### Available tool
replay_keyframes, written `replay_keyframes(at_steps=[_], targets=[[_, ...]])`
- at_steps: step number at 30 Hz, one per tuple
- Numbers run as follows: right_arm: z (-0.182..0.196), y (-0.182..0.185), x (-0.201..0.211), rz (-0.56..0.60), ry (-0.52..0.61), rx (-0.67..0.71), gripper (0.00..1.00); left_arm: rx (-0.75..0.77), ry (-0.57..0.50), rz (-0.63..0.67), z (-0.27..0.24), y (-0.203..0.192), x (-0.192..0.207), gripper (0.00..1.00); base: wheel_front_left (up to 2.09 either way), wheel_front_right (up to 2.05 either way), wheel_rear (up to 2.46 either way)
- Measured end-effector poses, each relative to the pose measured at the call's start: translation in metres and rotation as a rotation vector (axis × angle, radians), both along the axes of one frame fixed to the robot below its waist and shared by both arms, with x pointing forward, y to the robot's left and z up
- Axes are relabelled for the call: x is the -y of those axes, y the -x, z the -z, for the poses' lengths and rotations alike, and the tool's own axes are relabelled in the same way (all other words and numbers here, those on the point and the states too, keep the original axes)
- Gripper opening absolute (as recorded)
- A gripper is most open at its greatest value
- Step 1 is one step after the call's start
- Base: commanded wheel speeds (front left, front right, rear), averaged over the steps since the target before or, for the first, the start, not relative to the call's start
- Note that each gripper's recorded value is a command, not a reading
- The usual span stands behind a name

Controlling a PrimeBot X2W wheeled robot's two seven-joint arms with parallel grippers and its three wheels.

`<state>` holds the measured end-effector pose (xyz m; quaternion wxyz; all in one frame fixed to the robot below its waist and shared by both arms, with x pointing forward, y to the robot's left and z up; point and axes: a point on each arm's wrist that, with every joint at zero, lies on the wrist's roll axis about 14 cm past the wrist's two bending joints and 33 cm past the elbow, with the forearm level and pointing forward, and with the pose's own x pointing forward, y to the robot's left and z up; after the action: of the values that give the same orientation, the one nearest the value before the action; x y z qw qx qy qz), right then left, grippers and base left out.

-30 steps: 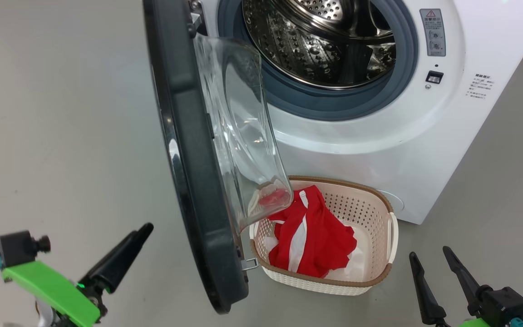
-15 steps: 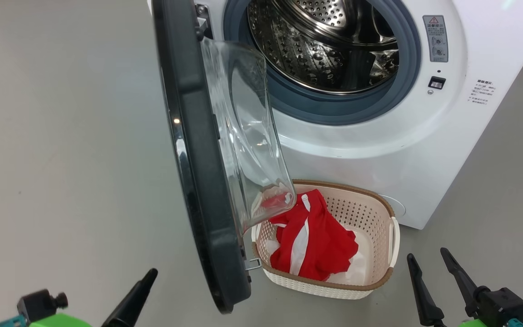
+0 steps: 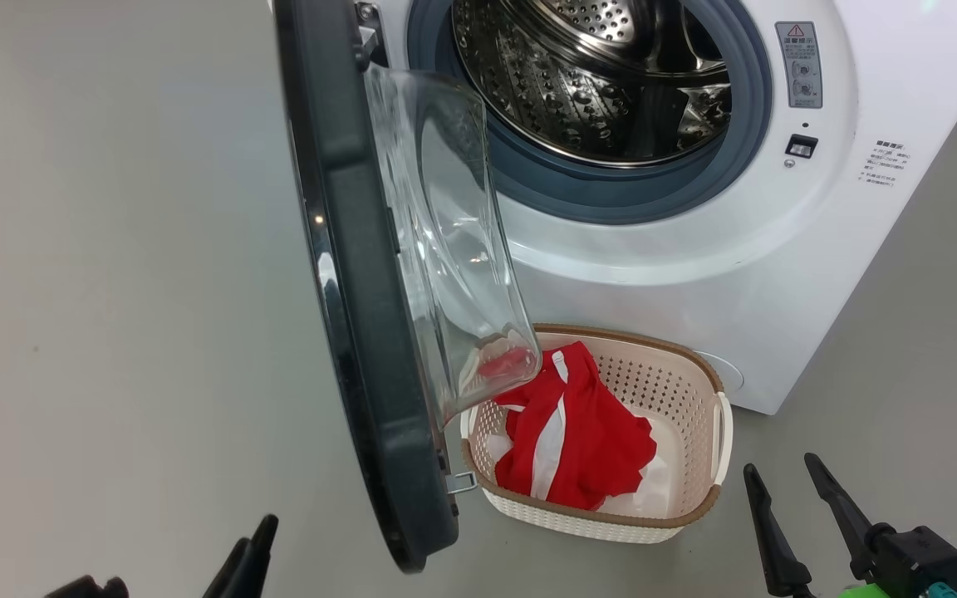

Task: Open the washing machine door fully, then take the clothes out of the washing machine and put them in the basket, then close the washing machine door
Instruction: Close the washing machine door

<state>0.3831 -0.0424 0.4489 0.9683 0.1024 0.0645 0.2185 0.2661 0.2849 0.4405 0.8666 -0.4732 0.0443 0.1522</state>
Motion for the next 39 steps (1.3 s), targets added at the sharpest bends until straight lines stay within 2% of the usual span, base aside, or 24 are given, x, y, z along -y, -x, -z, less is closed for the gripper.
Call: replay_keyframes(at_steps=[4,8,14,23,29,39], targets=[[0.001,0.000,0.000,0.000,0.000,-0.003,1.00,-0.061,-0.119,0.042,0.015,0.007,0.005,1.00,0.00,0.00,0.00],[0.002,0.000,0.000,-0.001,0.001,-0.007,1.00,-0.091,-0.187,0.067,0.023,0.008,0.008,1.00,0.00,0.00,0.00],[0.003,-0.001,0.000,0.000,0.001,-0.009,1.00,-0.056,-0.260,0.036,0.011,-0.002,0.004,1.00,0.00,0.00,0.00],[0.004,-0.001,-0.001,-0.002,0.001,-0.011,1.00,-0.035,-0.498,-0.007,-0.010,-0.004,-0.010,1.00,0.00,0.00,0.00],[0.004,-0.001,0.000,0.001,0.001,-0.012,1.00,-0.035,-0.648,0.011,-0.021,-0.006,-0.004,1.00,0.00,0.00,0.00],[0.006,-0.001,0.001,0.004,0.001,-0.017,1.00,-0.054,-0.798,-0.022,-0.034,-0.001,-0.008,1.00,0.00,0.00,0.00]])
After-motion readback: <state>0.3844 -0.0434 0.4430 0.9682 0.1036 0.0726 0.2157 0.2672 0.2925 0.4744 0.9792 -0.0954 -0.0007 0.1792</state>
